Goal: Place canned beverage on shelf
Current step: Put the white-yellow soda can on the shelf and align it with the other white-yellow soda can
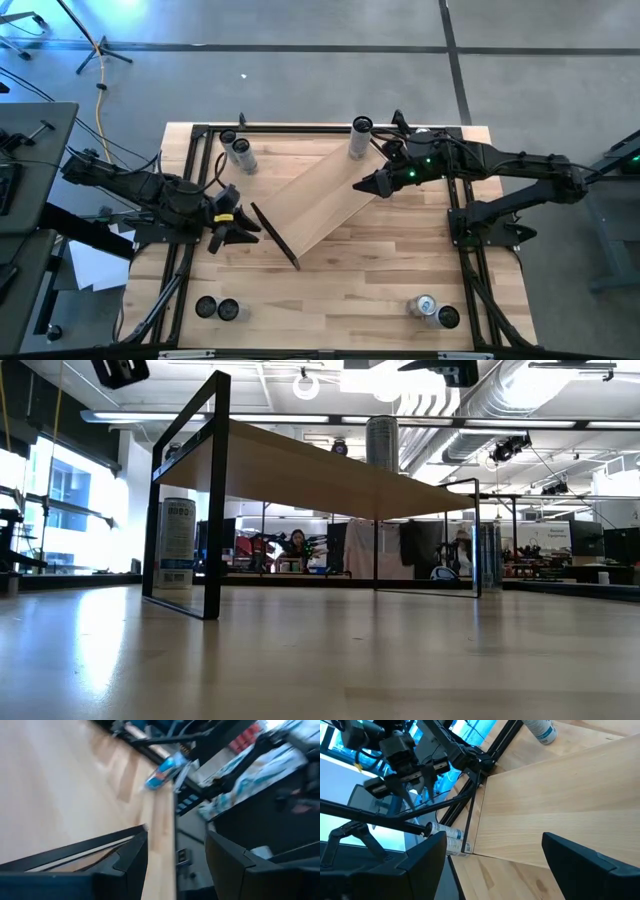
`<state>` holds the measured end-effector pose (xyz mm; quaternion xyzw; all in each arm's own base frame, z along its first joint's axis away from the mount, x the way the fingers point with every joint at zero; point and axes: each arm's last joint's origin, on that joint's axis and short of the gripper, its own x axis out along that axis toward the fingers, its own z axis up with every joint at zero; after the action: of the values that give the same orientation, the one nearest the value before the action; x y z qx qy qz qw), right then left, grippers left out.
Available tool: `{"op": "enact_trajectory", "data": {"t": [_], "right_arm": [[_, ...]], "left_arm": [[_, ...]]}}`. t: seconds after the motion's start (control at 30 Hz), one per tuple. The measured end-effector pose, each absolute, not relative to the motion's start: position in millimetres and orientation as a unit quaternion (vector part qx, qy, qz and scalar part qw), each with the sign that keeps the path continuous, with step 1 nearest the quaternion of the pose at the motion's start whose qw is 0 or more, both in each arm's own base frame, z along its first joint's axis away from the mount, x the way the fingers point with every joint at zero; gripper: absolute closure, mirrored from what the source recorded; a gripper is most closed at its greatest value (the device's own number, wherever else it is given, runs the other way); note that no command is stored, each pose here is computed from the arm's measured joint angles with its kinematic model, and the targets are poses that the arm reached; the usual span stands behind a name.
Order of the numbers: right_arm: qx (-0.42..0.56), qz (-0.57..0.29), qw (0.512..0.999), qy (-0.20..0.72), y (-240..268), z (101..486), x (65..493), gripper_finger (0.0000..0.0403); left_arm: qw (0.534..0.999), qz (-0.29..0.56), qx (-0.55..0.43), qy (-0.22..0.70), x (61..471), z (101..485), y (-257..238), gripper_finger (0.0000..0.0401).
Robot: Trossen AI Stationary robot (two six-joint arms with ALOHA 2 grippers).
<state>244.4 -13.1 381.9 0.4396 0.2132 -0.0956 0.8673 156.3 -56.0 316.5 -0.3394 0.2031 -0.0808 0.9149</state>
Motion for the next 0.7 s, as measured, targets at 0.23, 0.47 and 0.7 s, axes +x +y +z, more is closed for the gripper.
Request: {"op": "enact_trajectory", "data": {"t": [0.23, 0.47, 0.7], "right_arm": [[0.402, -0.086, 0.885, 0.218, -13.1, 381.8, 244.5, 0.0091], [0.341, -0.047, 0.909, 0.233, -11.7, 381.5, 244.2, 0.0091], [0.293, -0.016, 0.918, 0.266, -10.0, 377.3, 241.4, 0.0091]], "left_arm": [[0.916, -0.111, -0.333, 0.195, 165.1, 351.9, -72.8, 0.0233], [0.908, -0.103, -0.286, 0.287, 179.5, 396.1, -110.1, 0.0233], [0.858, -0.082, -0.278, 0.424, 177.9, 413.4, -155.7, 0.0233]]}}
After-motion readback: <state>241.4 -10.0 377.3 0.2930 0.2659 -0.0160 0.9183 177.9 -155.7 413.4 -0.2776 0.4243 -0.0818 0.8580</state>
